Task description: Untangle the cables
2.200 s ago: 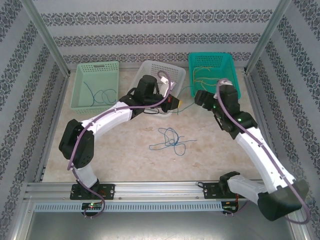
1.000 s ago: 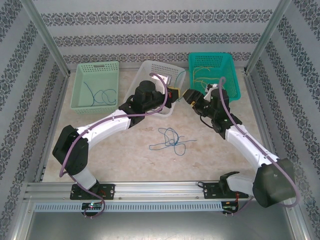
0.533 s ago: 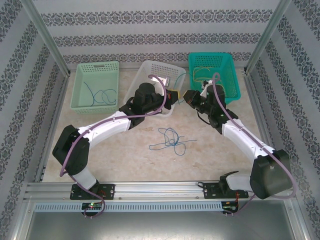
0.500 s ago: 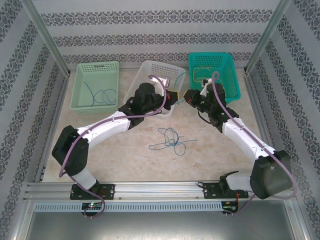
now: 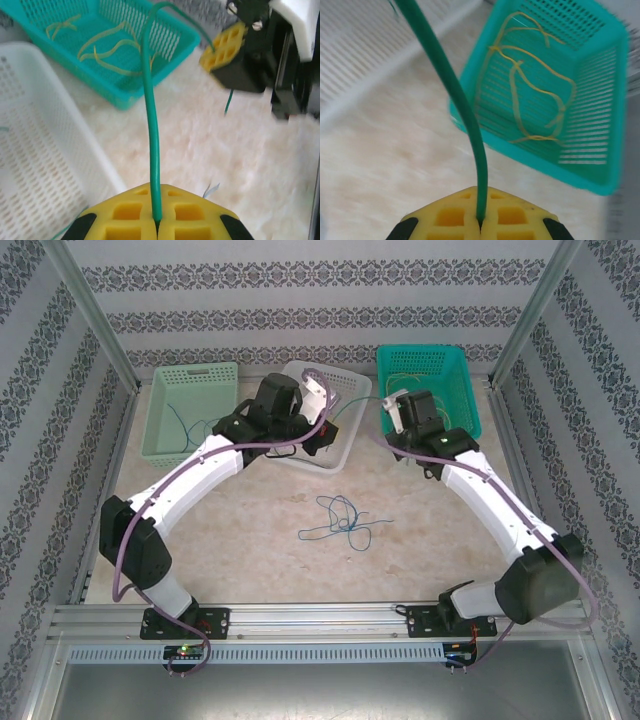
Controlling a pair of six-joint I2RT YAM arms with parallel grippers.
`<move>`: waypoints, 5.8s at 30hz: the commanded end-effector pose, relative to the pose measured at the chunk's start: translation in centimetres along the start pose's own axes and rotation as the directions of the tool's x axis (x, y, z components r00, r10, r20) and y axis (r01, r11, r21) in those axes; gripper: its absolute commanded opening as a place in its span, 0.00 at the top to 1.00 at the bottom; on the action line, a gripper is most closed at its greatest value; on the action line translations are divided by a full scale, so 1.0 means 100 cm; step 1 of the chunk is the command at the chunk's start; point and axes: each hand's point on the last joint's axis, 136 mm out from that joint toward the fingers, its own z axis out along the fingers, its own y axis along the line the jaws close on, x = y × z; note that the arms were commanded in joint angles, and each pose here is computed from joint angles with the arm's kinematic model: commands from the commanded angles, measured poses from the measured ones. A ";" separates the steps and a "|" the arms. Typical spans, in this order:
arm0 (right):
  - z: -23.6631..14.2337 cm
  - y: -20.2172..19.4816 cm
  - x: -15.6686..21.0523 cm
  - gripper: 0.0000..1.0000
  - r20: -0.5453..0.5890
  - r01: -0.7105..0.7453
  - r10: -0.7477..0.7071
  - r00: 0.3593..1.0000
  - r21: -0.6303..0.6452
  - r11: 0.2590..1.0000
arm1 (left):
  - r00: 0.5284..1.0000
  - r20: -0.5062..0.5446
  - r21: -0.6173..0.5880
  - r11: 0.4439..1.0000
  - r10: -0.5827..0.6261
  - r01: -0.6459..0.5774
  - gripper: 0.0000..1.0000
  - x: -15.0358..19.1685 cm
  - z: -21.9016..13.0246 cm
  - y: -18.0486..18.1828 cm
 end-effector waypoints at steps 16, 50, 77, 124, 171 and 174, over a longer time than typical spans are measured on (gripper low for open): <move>-0.027 -0.011 -0.021 1.00 0.032 0.568 -0.600 0.799 0.288 0.771 | 0.771 -0.576 0.036 0.951 0.272 -0.308 1.00 0.124 -0.037 0.019; -0.052 -0.022 0.026 0.04 0.026 -0.613 0.647 0.762 -0.291 0.735 | 0.861 -0.084 -0.282 0.841 -0.501 0.462 1.00 0.020 0.040 0.181; 0.003 0.155 0.070 0.36 -0.405 -0.629 0.482 0.777 -0.487 0.606 | 0.824 -0.153 -0.298 0.820 -0.546 0.488 0.09 0.110 0.007 0.091; -0.138 0.173 -0.116 1.00 -0.092 -0.301 0.476 0.874 -0.873 0.384 | 0.955 0.014 0.063 0.954 -0.295 0.293 0.08 0.093 -0.043 -0.010; -0.089 0.129 -0.121 0.24 -0.016 -0.413 0.608 0.794 -0.749 0.519 | 0.960 0.278 -0.307 0.949 0.017 0.072 1.00 -0.039 -0.186 0.001; -0.069 0.149 -0.097 0.24 -0.084 -0.443 0.569 0.818 -0.724 0.529 | 0.960 0.276 -0.441 0.893 0.042 0.088 1.00 -0.041 -0.203 0.023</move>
